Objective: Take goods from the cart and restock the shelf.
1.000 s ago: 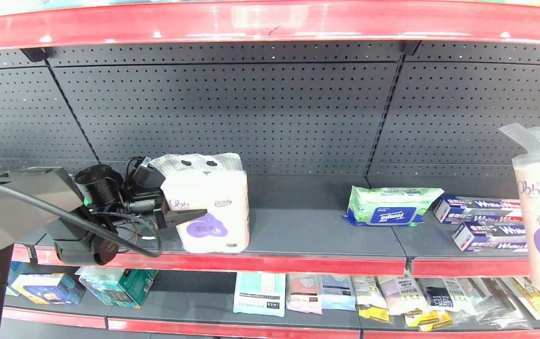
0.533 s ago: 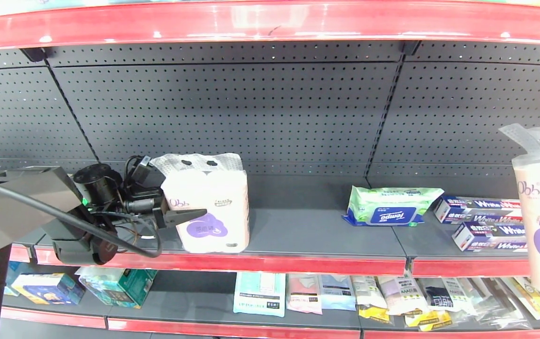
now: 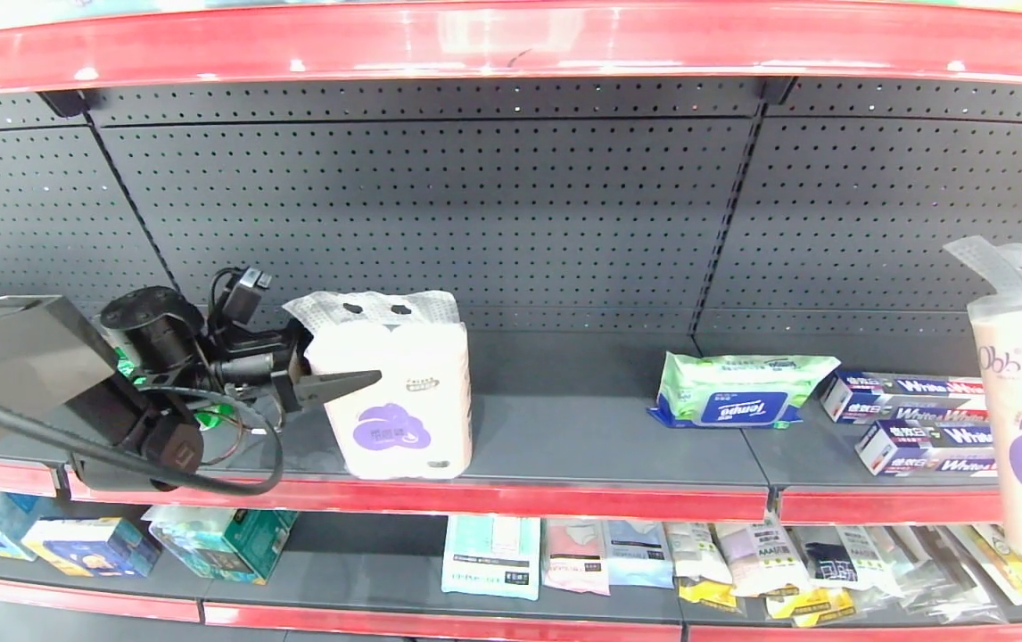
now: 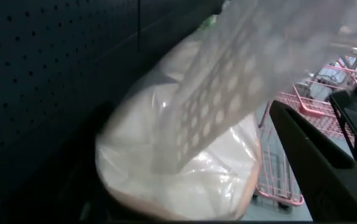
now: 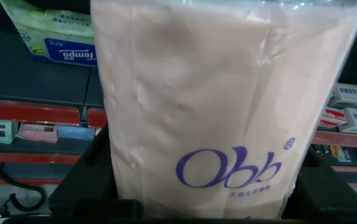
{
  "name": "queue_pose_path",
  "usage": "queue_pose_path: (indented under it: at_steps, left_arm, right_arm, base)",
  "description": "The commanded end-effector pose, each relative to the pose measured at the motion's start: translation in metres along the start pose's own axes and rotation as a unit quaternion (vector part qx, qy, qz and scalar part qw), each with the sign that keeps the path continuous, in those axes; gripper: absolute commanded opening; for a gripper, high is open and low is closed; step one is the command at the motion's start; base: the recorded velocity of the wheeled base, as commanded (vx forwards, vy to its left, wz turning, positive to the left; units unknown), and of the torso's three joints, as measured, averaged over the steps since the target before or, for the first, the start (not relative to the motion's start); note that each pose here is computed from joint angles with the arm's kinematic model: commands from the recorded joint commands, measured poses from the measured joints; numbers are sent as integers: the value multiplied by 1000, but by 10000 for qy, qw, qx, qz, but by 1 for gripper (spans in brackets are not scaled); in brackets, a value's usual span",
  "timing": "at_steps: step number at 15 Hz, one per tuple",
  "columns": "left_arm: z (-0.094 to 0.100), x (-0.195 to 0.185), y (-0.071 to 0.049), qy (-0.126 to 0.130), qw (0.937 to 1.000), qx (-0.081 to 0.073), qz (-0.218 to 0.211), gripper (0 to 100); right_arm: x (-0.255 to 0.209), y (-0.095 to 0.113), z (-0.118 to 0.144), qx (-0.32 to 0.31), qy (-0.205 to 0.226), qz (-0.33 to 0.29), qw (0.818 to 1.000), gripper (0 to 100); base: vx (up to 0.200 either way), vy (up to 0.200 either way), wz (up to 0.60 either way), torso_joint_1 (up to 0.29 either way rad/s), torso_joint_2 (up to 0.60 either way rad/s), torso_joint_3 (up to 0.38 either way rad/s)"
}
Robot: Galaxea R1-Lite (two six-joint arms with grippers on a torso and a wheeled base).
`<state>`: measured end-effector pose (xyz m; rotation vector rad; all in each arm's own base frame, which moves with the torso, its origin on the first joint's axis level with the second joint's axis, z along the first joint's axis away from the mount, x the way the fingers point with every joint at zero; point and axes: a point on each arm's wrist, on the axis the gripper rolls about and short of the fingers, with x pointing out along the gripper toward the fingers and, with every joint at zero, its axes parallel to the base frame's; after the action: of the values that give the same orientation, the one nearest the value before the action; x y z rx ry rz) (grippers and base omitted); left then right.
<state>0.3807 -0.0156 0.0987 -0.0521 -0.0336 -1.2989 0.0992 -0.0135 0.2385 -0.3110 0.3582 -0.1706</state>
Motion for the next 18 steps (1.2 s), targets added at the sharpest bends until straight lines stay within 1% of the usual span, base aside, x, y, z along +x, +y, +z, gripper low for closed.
queue_pose_path:
  at_steps: [1, 3, 4, 6, 8, 10, 11, 13, 14, 15, 18]
  left_arm:
    - [20, -5, -3, -106, 9996, 196, 194, 100]
    - [31, -6, -6, -274, 9971, 263, 657, 100]
    - [35, -7, -8, -328, 9957, 261, 832, 100]
    - [44, -9, -19, -394, 9939, 279, 996, 100]
    - [57, -12, -31, -556, 9889, 222, 1360, 100]
    - [64, -15, -42, -695, 9827, 117, 1711, 100]
    - [66, -18, -50, -735, 9791, 72, 1895, 100]
    - [71, -24, -66, -792, 9734, 38, 2151, 100]
    - [73, -29, -72, -823, 9693, 30, 2318, 100]
    - [73, -30, -74, -853, 9654, 32, 2464, 100]
    - [74, -36, -73, -1025, 9445, 73, 3122, 100]
  right_arm:
    - [0, 0, 0, -2, -7, -2, 10000, 0]
    - [1, 0, -1, -6, 20, 15, 10000, 0]
    - [1, 0, -1, -6, 20, 15, 10000, 0]
    - [0, 0, 0, -6, 0, 24, 10000, 0]
    - [0, 0, 0, 6, -12, 13, 10000, 0]
    - [0, 0, 0, 3, -16, 27, 10000, 0]
    - [0, 0, 0, 3, -19, 34, 10000, 0]
    - [-1, 0, 1, 7, -48, 25, 10000, 0]
    - [-2, 0, 1, 16, -65, 27, 10000, 0]
    - [-2, -1, 2, 18, -79, 23, 10000, 0]
    - [-3, -1, 2, 27, -96, 25, 9999, 0]
  base:
    - [0, 0, 0, 0, 0, 0]
    - [0, 0, 0, 0, 0, 0]
    - [0, 0, 0, 0, 0, 0]
    - [0, 0, 0, 0, 0, 0]
    - [0, 0, 0, 0, 0, 0]
    - [0, 0, 0, 0, 0, 0]
    - [0, 0, 0, 0, 0, 0]
    - [0, 0, 0, 0, 0, 0]
    - [0, 0, 0, 0, 0, 0]
    - [0, 0, 0, 0, 0, 0]
    - [0, 0, 0, 0, 0, 0]
